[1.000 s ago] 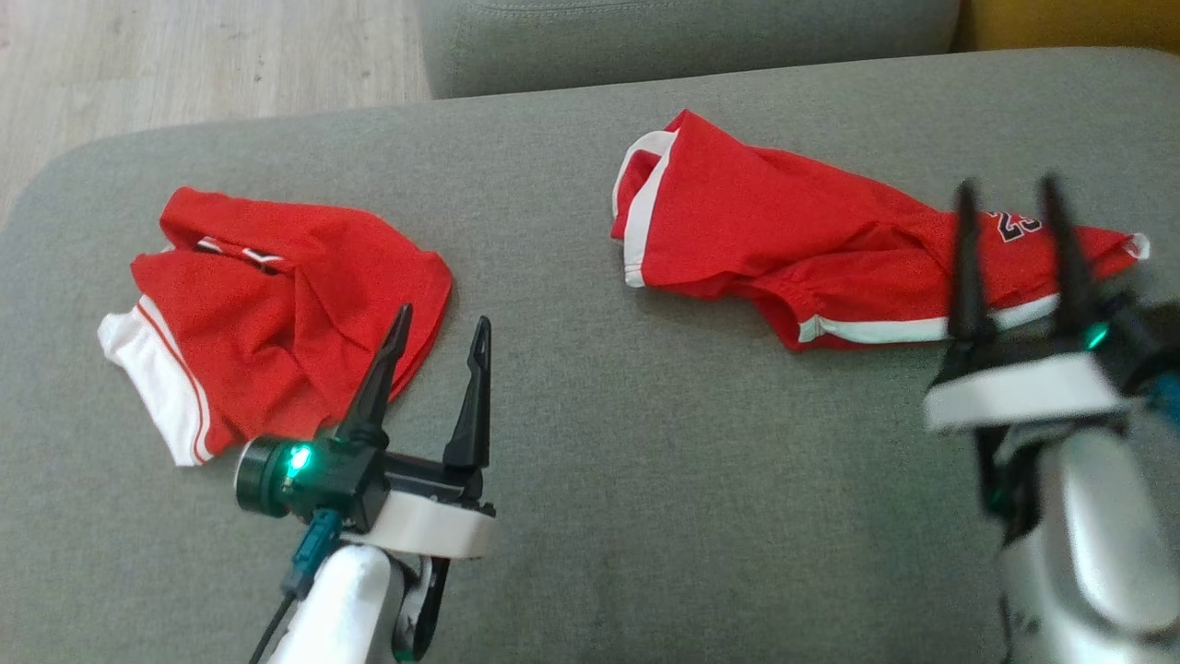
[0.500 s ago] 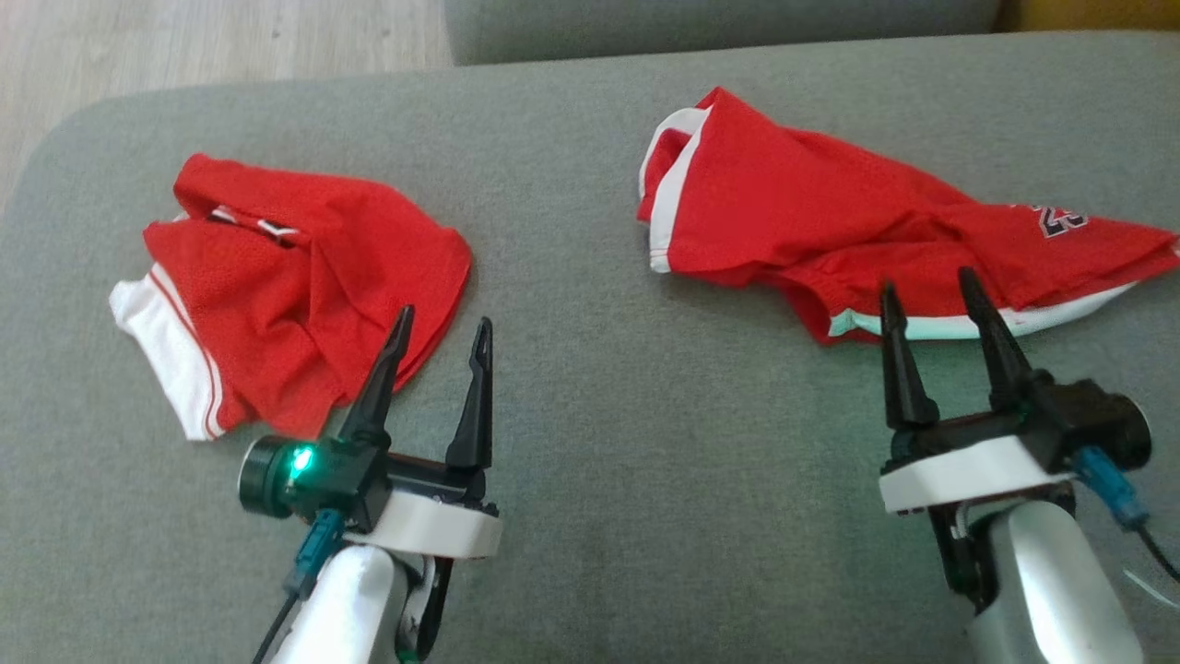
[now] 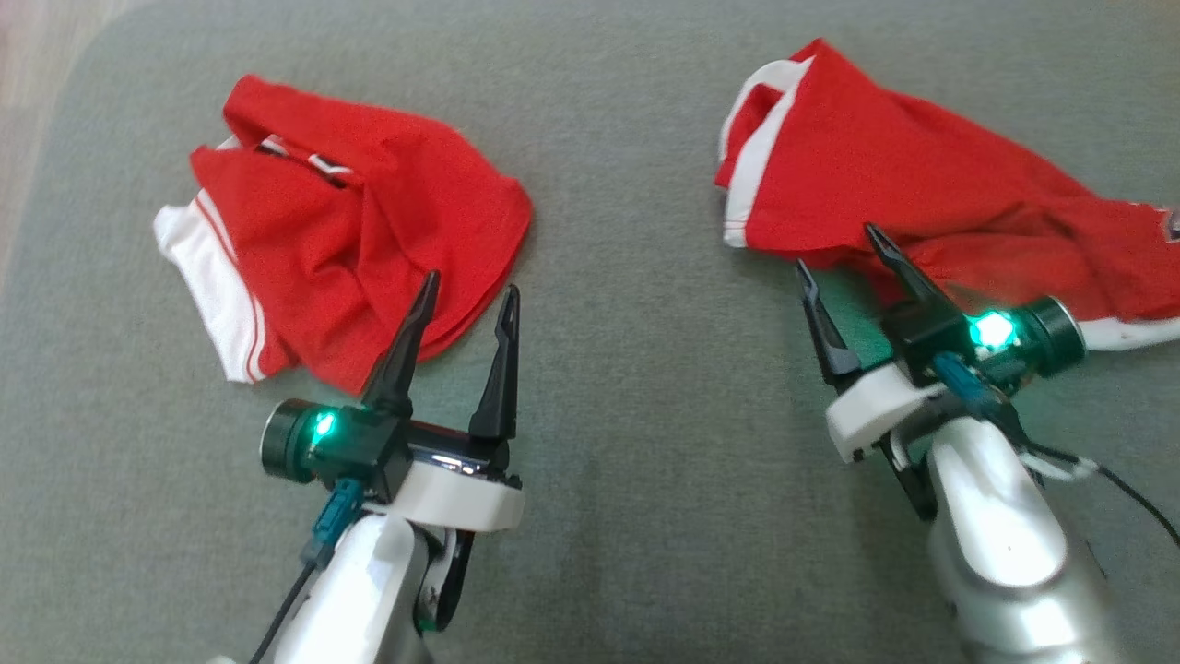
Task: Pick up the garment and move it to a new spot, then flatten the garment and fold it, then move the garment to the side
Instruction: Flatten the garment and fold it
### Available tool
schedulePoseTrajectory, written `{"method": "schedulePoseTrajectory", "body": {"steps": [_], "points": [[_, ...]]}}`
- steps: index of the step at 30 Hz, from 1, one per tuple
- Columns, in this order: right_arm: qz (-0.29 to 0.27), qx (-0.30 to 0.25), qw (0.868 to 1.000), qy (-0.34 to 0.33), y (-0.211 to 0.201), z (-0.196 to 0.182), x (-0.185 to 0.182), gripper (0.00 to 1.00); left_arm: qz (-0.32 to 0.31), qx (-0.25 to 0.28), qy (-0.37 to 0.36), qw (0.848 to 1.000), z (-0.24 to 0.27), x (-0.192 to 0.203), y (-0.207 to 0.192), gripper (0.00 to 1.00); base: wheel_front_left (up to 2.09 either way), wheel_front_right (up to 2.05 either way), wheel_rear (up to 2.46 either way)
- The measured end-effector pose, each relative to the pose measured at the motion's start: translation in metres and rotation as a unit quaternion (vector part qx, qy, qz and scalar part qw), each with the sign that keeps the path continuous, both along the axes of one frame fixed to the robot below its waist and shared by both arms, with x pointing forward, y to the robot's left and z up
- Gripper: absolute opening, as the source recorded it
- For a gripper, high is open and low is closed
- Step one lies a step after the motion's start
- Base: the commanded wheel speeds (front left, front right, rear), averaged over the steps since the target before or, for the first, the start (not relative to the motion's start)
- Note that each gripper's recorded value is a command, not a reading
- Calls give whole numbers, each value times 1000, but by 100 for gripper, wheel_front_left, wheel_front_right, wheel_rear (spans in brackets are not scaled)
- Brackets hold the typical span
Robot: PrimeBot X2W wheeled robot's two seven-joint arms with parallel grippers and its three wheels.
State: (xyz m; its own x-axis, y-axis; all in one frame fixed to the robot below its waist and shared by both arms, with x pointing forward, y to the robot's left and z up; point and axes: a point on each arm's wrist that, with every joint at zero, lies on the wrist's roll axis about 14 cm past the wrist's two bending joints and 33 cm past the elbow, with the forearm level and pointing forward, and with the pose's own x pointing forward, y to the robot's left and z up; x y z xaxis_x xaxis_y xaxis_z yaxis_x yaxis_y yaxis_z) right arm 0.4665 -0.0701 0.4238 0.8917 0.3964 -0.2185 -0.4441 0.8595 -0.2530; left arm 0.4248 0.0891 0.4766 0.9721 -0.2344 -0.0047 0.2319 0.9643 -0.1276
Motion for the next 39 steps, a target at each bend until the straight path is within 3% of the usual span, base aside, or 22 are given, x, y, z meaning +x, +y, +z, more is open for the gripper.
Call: {"method": "schedulePoseTrajectory", "body": {"steps": [9,15,16,17,18,29,39], "points": [[62,-54,997,7,31,-21,16,100,11,4,8,1000,-6,5,8,100,0,0,0],[70,-71,995,17,30,-34,17,100,20,2,15,1000,-11,5,12,100,0,0,0],[68,-72,995,19,29,-34,18,63,20,2,16,1000,-11,6,12,100,0,0,0],[65,-72,995,16,27,-33,20,19,20,2,16,1000,-11,6,12,100,0,0,0],[63,-71,995,12,26,-31,22,0,19,2,16,1000,-11,6,11,100,0,0,0],[-17,26,998,-47,-10,29,24,0,8,-2,-6,1000,5,7,2,100,0,0,0],[-137,77,982,-101,-90,72,-20,0,-13,-7,-22,1000,19,-9,-15,100,0,0,0]]}}
